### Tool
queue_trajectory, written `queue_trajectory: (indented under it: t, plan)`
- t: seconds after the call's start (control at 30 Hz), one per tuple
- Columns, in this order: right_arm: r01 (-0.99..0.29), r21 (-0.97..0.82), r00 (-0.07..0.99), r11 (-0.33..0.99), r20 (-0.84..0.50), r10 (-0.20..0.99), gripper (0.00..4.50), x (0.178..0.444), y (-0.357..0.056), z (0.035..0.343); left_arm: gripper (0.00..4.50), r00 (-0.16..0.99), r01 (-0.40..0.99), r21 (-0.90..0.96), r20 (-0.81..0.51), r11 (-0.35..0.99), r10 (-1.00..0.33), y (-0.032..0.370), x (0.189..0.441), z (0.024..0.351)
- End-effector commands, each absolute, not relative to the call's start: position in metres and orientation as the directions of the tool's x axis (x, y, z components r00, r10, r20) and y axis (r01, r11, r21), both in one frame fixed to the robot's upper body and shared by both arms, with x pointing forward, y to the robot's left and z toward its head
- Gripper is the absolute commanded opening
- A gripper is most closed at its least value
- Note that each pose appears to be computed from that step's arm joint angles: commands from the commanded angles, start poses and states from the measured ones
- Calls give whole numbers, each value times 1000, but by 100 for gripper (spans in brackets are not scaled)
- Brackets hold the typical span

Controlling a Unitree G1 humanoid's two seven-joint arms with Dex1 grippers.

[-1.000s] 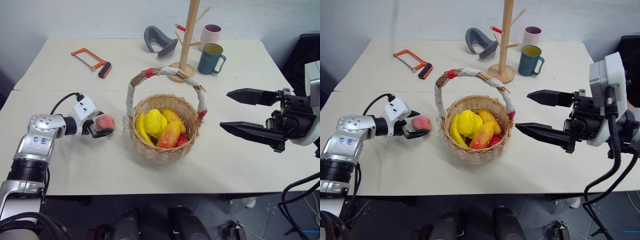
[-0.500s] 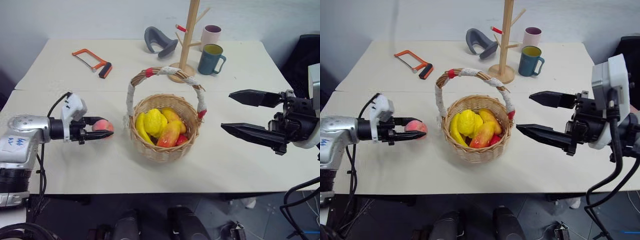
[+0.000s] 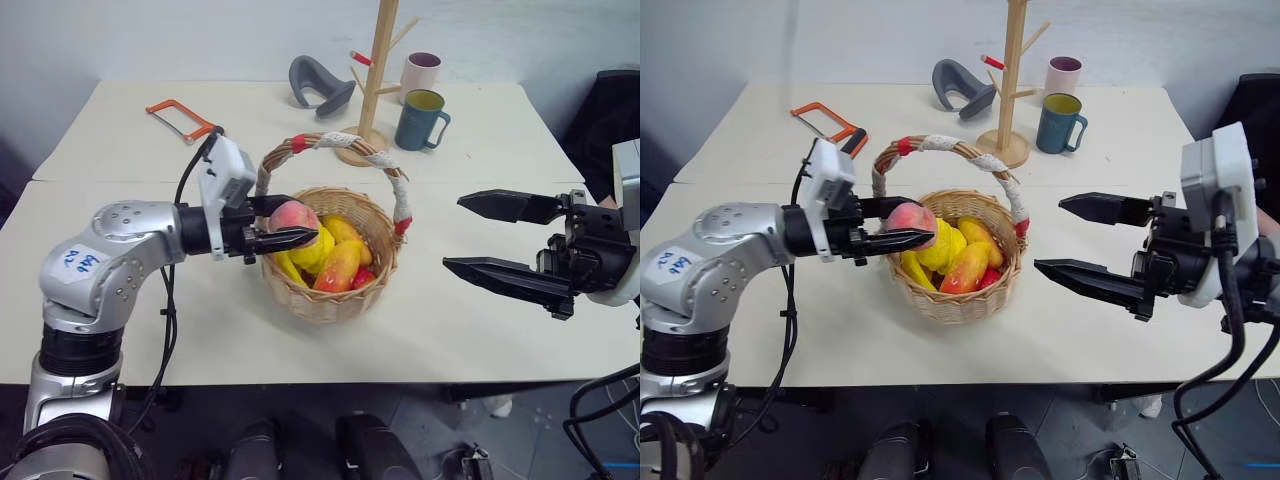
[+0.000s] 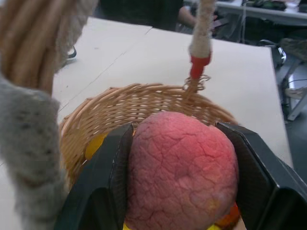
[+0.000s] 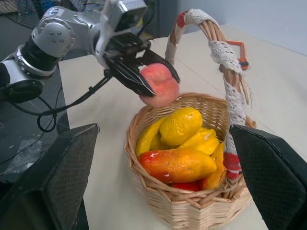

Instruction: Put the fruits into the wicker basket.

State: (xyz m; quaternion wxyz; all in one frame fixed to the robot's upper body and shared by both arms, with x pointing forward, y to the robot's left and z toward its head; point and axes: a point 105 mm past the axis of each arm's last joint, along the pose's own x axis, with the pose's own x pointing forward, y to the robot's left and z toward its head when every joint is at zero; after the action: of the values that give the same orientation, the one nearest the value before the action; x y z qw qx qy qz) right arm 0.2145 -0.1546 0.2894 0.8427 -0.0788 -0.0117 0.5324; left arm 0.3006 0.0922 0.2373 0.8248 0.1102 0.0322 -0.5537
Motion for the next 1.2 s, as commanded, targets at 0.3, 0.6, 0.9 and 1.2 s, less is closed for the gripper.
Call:
queue_trajectory:
  t: [0.3,0.6,0.9,1.2]
  plan:
    - [-874,-191,462,447,-42,886,450,207,-158,289,447,289,936,258,-164,241,-943,98,288,249]
    - [-779,-218,608,587,-39,793,450,234,-164,273,447,120,981,167,-140,96,-983,147,254,270]
    - [-737,-163,665,656,-3,746,450,277,-148,239,447,120,979,176,-111,99,-987,163,256,285]
    - [-644,-53,763,763,28,646,389,322,-132,212,450,185,967,205,-161,151,-969,166,266,277]
